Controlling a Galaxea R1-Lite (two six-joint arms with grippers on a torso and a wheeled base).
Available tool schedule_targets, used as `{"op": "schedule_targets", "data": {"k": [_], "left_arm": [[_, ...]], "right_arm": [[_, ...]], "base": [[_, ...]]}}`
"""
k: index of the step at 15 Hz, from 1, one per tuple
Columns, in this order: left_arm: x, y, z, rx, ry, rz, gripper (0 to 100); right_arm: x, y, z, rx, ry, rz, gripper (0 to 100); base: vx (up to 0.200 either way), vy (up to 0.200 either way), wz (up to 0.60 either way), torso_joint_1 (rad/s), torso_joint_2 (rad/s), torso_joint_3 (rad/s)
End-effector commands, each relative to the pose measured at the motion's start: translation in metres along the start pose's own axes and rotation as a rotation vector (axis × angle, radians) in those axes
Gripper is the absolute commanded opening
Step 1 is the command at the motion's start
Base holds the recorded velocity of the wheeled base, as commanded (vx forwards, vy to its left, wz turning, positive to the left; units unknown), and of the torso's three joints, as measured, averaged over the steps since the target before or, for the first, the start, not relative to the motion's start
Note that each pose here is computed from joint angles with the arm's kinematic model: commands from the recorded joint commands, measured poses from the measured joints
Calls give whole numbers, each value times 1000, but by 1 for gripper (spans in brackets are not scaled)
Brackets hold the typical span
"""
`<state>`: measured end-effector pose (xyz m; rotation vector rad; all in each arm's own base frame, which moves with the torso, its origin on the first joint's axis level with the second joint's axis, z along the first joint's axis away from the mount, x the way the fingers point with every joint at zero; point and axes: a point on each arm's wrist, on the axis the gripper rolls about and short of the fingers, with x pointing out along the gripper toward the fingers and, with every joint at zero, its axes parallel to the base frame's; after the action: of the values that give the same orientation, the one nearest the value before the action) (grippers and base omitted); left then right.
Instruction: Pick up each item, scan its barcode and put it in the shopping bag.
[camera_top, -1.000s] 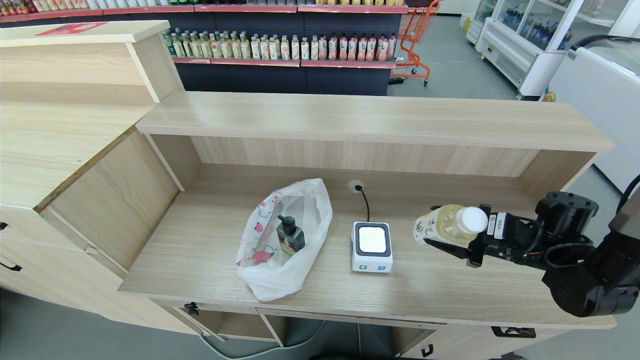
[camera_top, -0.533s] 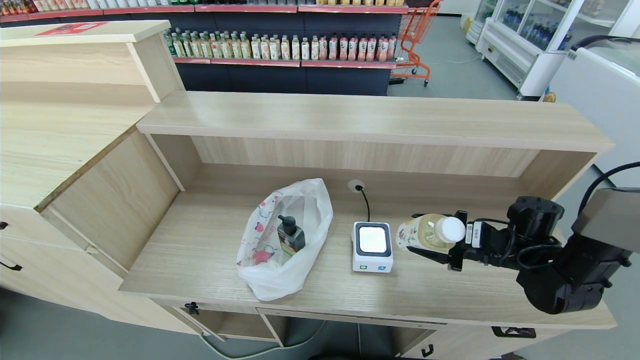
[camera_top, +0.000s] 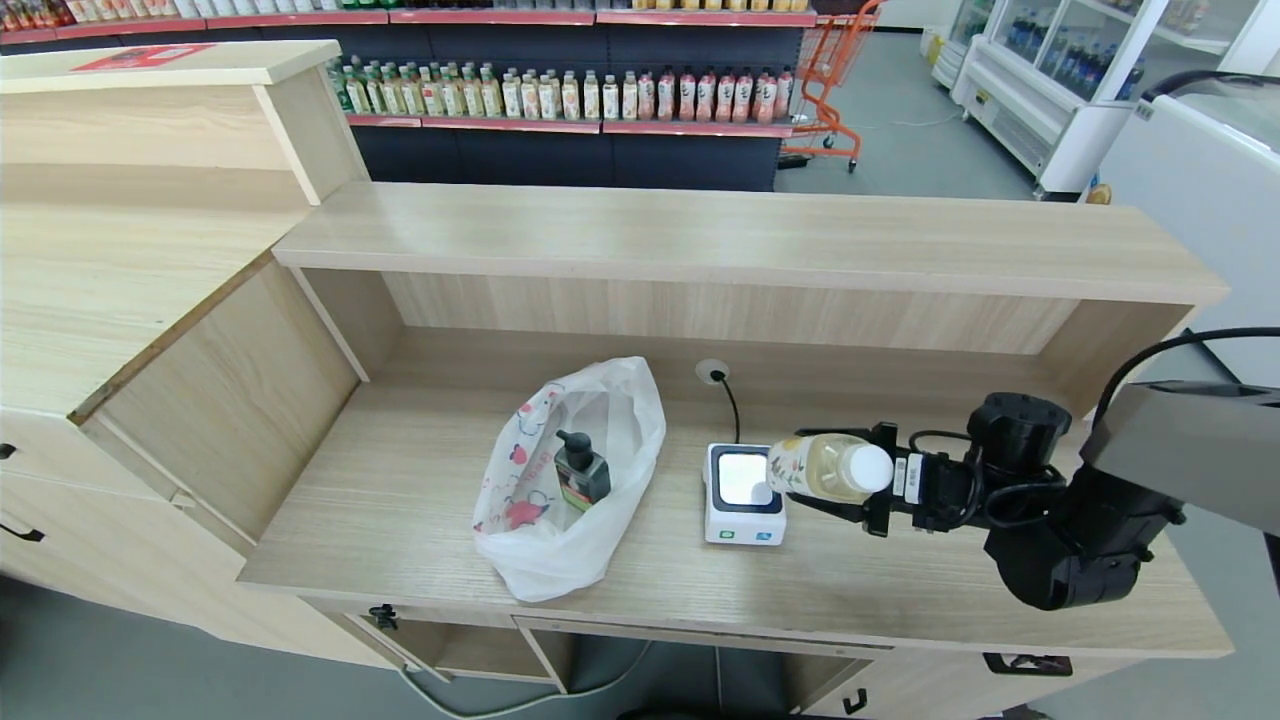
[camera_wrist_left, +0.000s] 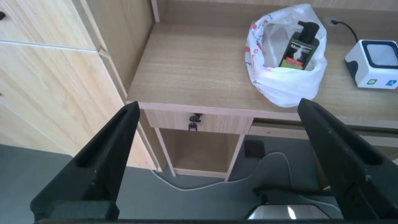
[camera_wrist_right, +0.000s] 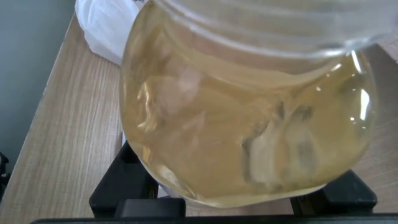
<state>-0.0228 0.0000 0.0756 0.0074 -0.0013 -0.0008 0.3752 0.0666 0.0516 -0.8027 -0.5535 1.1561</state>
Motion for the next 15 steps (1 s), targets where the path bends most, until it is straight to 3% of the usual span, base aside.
{"op": "schedule_targets", "data": {"k": [1,15], "left_arm": [[0,0,0,-1,1,1,100],[0,0,0,0,1,-1,100]], "right_arm": [[4,0,-8,-7,-4,0,0],[46,8,-36,-57,-88,36,0]], "base": [[0,0,0,0,0,0],[0,0,0,0,0,0]]}}
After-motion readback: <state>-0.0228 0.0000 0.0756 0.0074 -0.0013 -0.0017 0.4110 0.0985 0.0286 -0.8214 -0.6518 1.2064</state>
